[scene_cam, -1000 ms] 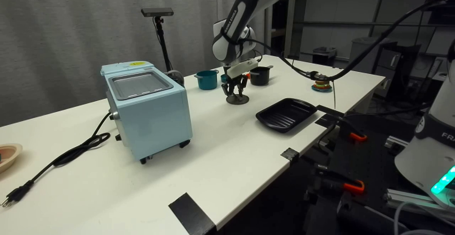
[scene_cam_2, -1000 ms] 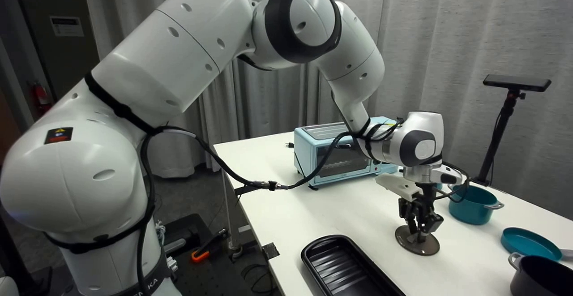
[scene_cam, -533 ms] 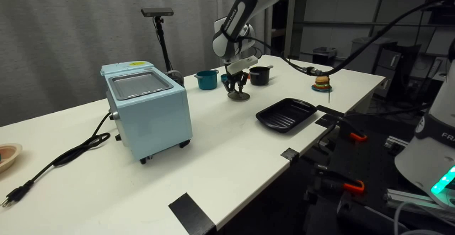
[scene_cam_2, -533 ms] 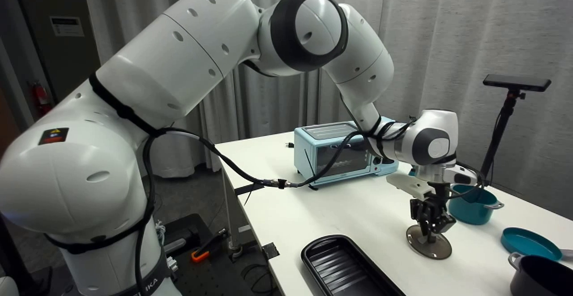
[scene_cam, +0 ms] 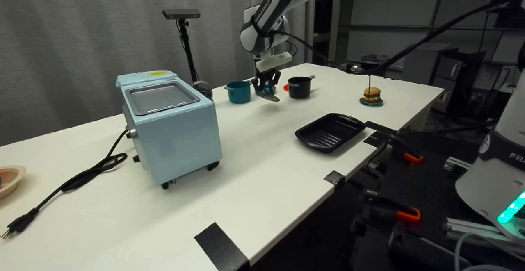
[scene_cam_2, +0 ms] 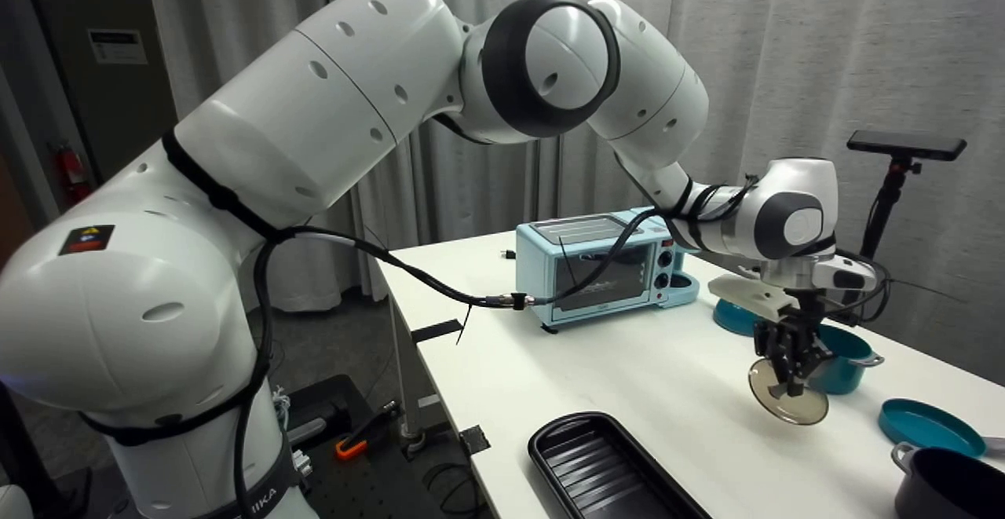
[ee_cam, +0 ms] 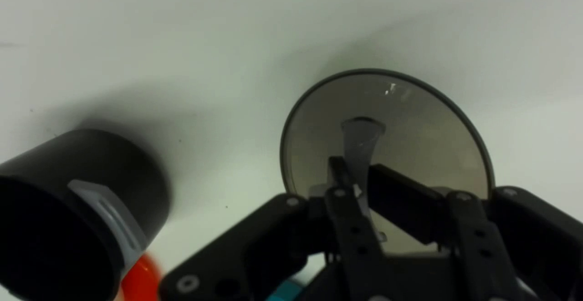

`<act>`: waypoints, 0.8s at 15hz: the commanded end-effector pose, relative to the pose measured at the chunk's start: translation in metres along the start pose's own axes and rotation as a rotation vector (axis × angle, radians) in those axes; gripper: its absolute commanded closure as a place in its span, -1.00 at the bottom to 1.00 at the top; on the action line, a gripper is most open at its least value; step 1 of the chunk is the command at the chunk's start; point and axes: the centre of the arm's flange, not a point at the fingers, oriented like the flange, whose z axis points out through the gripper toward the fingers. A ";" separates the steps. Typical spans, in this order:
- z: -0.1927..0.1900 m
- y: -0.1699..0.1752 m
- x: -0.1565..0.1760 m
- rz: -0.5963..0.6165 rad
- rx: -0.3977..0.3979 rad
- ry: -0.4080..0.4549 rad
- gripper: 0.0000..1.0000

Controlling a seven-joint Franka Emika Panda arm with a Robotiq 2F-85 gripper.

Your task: Pick up the lid and place it on the blue pot

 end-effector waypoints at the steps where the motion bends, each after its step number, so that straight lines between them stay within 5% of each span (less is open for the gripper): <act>1: -0.022 0.000 0.043 0.032 0.001 0.030 0.91; 12: -0.072 -0.002 0.130 0.063 0.014 0.256 0.91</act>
